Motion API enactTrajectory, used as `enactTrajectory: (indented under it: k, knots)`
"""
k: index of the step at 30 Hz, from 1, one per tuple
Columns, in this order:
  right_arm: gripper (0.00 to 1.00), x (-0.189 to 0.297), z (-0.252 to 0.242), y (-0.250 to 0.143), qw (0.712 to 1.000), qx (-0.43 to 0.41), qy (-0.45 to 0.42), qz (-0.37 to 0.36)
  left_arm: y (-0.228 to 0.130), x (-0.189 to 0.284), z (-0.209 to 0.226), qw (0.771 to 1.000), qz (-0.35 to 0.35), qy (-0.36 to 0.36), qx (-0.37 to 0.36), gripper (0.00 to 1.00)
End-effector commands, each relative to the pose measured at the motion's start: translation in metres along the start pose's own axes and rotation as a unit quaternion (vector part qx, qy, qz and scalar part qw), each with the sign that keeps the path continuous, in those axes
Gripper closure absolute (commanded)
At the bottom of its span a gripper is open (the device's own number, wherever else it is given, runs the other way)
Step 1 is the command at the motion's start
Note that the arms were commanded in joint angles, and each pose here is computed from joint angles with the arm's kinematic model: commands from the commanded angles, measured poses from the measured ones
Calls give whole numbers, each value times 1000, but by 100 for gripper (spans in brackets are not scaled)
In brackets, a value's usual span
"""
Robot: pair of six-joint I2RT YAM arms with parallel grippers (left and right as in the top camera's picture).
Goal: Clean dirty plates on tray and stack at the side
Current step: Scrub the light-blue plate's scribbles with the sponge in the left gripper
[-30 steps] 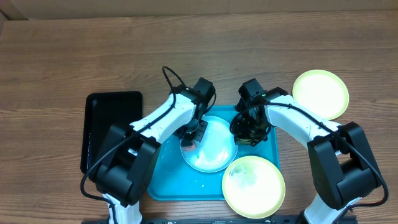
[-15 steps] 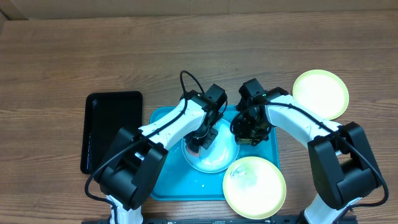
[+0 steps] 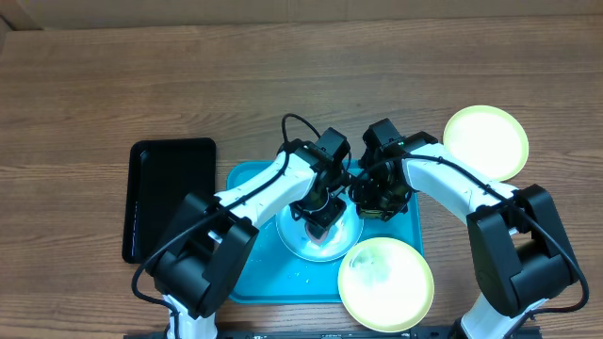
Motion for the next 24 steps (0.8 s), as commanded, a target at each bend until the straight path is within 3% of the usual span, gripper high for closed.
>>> enactTrajectory:
  k: [1, 8, 18, 24]
  knots:
    - [96, 0, 1, 0, 1000, -1, 5, -1, -11, -10, 1, 999, 36, 4, 7, 96]
    - [96, 0, 1, 0, 1000, 0, 5, -1, -22, -11, 8, 997, 64, 42, 6, 96]
    - [96, 0, 1, 0, 1000, 1, 5, -1, -35, -31, 12, 997, 65, 39, -15, 96]
    - [96, 0, 1, 0, 1000, 2, 5, -1, -36, -23, 53, 972, 52, 209, 91, 96]
Point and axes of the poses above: each gripper's point midway between its finger pads, its own x axis back along the fingers, its own z axis along the line the jaws close on, y = z × x, the point moved 6 cm from there along x, back along the fingers, and after that the axes turned 4 degrees about -x, right-handed, at the moved point
